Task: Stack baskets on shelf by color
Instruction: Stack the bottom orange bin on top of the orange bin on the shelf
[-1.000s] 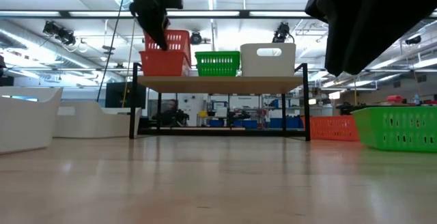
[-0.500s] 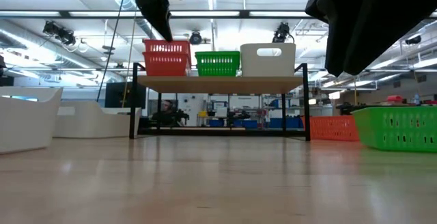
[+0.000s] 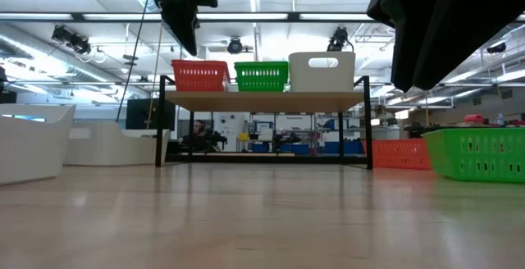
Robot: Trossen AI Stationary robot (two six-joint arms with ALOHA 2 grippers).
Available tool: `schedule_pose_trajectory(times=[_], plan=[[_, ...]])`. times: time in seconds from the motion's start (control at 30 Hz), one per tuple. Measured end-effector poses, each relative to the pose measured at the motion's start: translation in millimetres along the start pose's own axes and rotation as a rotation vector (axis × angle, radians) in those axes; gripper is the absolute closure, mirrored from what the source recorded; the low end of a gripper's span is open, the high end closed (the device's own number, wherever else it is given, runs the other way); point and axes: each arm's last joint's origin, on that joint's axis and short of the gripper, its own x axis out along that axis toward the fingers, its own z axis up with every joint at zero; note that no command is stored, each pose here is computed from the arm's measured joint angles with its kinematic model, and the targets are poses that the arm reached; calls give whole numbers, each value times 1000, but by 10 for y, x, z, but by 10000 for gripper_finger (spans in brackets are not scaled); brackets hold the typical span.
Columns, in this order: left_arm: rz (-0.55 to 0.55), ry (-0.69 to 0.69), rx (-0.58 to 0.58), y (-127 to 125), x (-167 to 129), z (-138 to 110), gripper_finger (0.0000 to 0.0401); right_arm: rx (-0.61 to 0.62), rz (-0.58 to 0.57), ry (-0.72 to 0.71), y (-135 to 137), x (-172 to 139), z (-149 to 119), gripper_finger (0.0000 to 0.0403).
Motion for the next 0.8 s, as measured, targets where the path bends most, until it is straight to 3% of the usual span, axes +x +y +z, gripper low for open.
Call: schedule_pose_trajectory(times=[0.3, 0.8], plan=[[-12, 13, 33, -59, 5, 8, 394, 1, -1, 1, -5, 2, 2, 268], [48, -40, 31, -21, 44, 91, 358, 2, -1, 0, -7, 3, 4, 268]])
